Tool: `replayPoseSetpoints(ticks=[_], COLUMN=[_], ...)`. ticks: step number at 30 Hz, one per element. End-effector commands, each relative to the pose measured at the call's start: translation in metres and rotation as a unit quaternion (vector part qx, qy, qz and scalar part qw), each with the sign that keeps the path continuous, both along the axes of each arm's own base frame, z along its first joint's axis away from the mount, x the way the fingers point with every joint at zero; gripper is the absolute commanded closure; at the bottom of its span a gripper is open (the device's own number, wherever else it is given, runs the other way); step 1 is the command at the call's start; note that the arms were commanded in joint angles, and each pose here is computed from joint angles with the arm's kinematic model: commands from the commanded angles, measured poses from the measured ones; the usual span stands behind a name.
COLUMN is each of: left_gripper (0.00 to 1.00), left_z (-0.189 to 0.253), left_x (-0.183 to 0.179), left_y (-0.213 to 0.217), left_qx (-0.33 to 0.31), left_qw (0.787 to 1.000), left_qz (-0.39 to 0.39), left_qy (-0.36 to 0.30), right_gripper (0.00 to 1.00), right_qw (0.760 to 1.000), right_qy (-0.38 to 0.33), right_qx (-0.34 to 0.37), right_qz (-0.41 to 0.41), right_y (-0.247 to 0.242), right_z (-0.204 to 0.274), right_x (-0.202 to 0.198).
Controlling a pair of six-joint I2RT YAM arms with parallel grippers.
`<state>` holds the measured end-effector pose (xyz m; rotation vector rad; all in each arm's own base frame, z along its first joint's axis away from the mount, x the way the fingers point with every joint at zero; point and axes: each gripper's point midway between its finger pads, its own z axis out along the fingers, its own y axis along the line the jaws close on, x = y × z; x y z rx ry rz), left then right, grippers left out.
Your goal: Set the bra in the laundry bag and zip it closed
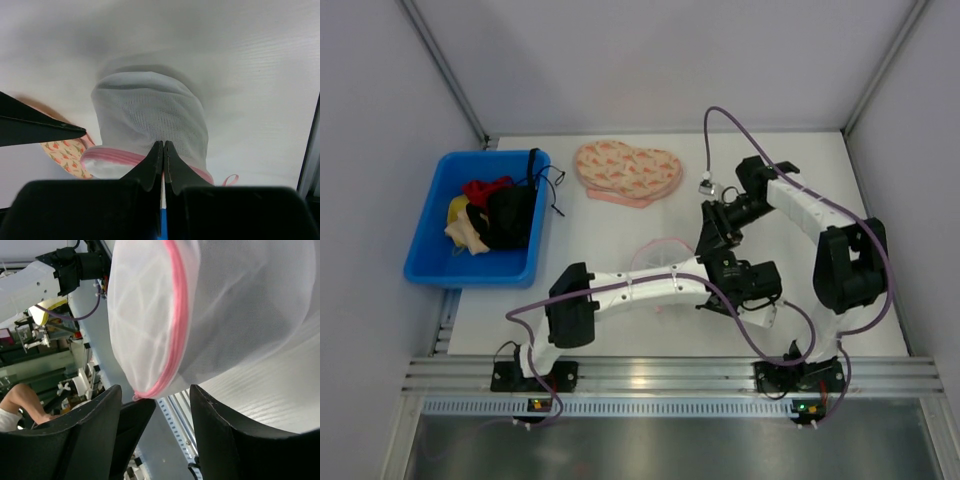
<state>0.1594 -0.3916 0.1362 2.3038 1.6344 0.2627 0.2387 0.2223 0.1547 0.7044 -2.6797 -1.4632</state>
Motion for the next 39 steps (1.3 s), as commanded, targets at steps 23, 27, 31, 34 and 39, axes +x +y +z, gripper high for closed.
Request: replayPoseSetpoints(ticks=[23,27,31,34,39], left_gripper=[1.00,1.00,1.00,1.00,1.00], left_z=[-0.002,-0.005,-0.004,-0.003,-0.001], left_x=[-0.027,-0.038,-0.042,-0.042,-0.031], left_y=[0.016,0.021,0.024,0.024,0.016], left_qx=[-0.003,0.002,0.001,-0.001,-0.008], left_qw=[0.999,0.998,0.998,0.998,0.999], left_qz=[-0.013,-0.016,-0.017,-0.017,-0.005], left_qy=[0.045,0.055,0.060,0.061,0.046], right_gripper=[1.00,1.00,1.00,1.00,0.57], right_qw=[0.999,0.999,0.999,0.999,0.999], right_qy=[-0.009,-0.012,-0.025,-0.027,-0.023], right_qx=[0.041,0.042,0.045,0.045,0.038], right_qz=[-0.004,-0.004,-0.003,-0.004,0.001], right_y=[0.026,0.030,0.032,0.034,0.029], right_z=[0.006,0.005,0.011,0.012,0.019], right_x=[0.035,0.046,0.055,0.058,0.045])
